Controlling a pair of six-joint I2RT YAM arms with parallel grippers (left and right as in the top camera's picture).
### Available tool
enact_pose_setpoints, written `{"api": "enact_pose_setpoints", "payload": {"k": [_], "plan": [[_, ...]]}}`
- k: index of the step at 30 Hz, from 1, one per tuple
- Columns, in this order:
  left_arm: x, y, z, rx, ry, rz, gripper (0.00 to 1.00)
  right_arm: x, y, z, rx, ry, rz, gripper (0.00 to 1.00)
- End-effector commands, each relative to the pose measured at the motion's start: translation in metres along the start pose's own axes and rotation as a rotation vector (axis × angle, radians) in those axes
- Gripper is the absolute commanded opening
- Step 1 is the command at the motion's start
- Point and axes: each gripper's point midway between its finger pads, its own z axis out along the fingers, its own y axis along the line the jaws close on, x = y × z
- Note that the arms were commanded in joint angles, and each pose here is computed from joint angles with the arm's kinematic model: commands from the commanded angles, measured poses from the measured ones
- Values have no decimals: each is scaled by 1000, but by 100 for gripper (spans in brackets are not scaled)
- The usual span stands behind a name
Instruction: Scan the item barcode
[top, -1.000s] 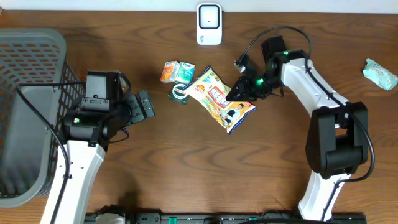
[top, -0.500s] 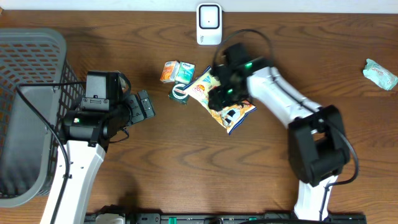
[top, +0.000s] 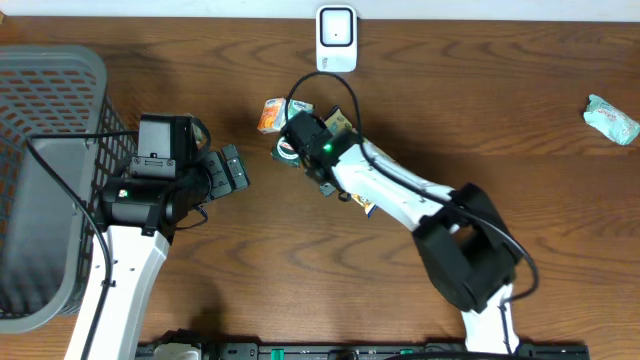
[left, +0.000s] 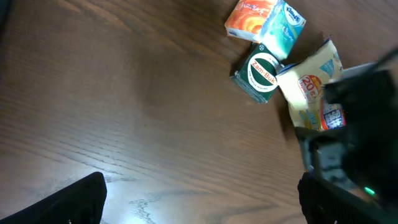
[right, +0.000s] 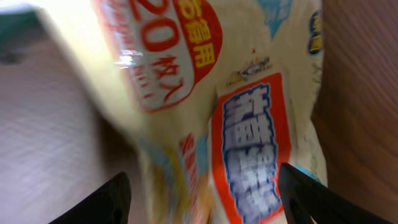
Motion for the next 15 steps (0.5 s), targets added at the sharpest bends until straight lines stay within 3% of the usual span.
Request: {"api": "enact_pose_setpoints", "payload": {"k": [1, 3, 5, 9, 15], "plan": [[-4, 2, -2, -12, -11, -2, 98, 6, -13, 22, 129, 37, 0, 71], [-4, 2, -2, -12, -11, -2, 98, 12, -12, 33, 148, 62, -11, 70], [-4, 2, -2, -12, -11, -2, 98, 17, -11, 40, 152, 82, -18, 60], [-4, 2, -2, -12, -11, -2, 98, 23, -8, 51, 122, 108, -14, 1], [-4, 2, -2, -12, -11, -2, 98, 21, 3, 41, -5, 120, 10, 1]]}}
